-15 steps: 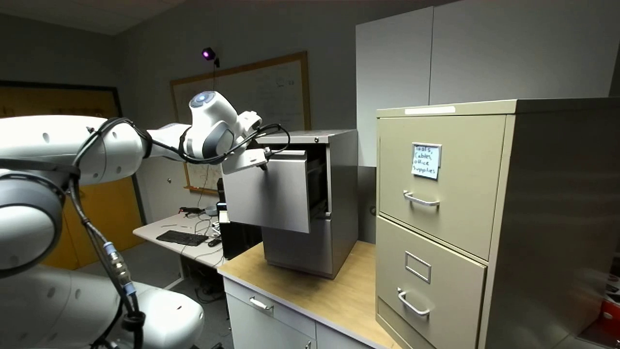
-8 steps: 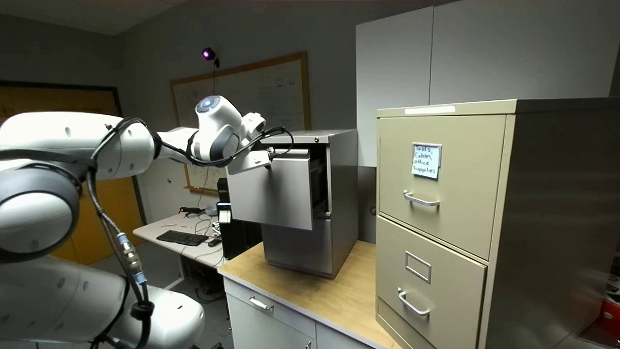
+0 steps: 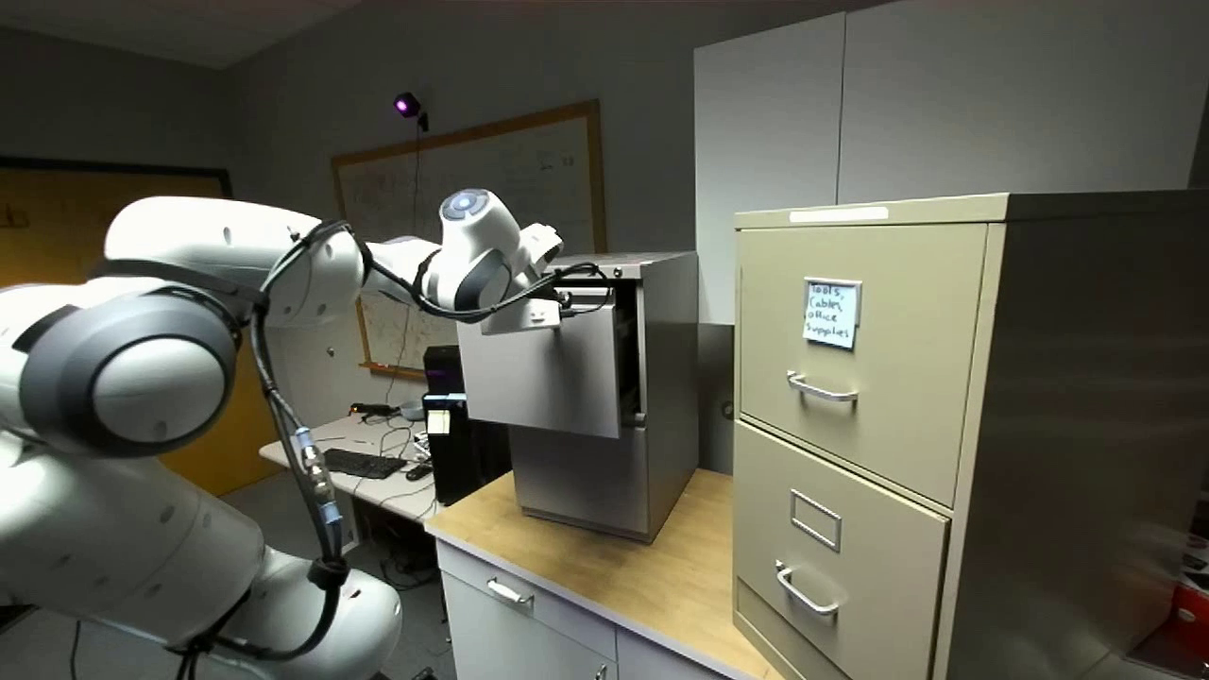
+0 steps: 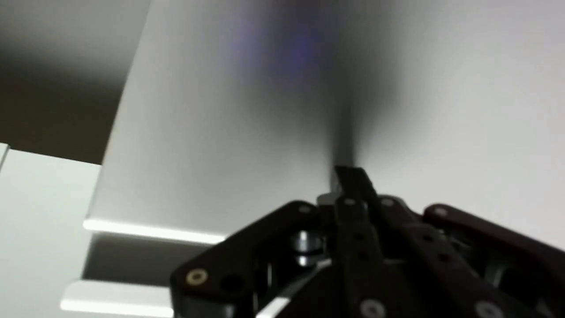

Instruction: Close the upper drawer of the left cabinet

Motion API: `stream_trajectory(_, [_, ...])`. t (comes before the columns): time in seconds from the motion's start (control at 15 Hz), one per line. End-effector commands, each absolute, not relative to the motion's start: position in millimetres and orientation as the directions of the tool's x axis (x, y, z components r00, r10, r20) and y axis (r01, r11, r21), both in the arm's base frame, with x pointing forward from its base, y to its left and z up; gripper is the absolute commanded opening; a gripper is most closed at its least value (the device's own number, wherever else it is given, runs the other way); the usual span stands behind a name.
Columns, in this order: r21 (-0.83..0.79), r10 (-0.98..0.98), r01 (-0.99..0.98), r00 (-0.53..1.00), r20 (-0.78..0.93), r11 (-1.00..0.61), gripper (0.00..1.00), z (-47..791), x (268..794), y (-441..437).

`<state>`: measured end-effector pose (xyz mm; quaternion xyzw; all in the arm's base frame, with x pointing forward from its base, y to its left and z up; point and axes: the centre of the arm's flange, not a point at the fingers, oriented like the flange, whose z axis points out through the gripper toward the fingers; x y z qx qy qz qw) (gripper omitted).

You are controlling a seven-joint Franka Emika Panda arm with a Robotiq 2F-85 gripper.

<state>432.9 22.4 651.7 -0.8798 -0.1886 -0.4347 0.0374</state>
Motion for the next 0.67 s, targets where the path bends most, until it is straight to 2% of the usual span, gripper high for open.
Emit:
stream_trajectory(0.0, [-0.014,0.185,0.317,0.588,0.787,-0.948,0.00,644.9,471.6,-19.6])
stream_trajectory(0.6, [-0.377,-0.172,0.186,0.655,0.735,-0.907,0.00,616.4,517.8,-97.7])
